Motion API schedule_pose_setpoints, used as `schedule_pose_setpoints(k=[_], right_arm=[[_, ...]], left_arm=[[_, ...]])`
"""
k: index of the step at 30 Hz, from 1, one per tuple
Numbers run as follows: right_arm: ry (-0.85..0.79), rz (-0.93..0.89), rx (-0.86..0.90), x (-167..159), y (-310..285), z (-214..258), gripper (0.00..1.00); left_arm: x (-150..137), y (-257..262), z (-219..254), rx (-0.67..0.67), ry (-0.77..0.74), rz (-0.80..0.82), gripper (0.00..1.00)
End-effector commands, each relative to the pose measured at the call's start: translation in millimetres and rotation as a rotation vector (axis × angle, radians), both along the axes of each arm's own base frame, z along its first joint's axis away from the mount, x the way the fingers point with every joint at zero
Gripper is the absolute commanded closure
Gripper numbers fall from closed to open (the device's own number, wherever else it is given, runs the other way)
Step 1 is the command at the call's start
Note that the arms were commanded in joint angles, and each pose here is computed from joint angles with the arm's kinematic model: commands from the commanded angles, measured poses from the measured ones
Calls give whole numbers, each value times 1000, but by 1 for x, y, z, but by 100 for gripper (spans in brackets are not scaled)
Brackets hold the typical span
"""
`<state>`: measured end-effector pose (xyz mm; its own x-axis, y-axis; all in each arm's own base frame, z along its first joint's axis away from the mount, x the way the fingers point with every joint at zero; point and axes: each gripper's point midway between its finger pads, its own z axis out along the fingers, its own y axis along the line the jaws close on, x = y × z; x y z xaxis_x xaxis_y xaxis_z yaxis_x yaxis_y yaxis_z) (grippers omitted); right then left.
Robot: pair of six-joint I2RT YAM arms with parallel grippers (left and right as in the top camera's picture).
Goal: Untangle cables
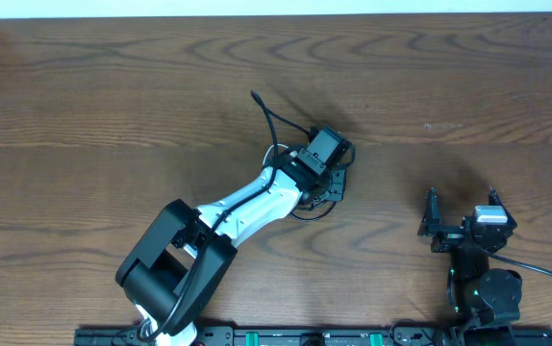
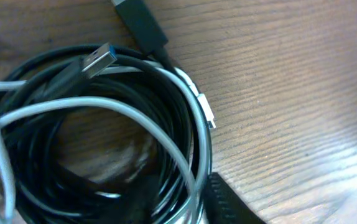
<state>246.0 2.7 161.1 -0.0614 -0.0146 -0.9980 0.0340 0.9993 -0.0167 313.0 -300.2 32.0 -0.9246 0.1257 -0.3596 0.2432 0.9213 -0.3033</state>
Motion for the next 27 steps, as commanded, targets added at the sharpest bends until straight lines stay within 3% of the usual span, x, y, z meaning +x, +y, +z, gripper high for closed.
schedule_pose_setpoints(k=[1,8,21,27], right_arm=[[-2,-9,10,0,-2,-1,1],[-2,-9,10,0,-2,-1,1],[-2,-9,10,0,-2,-1,1],[-2,-9,10,0,-2,-1,1]], left_arm=[[0,1,-2,7,-3,-13,89],[-4,-11,20,-77,1,-39,92],[-11,-17,145,-311,-176,-54,92],[-12,-14,165,-334,-220,-49,92]])
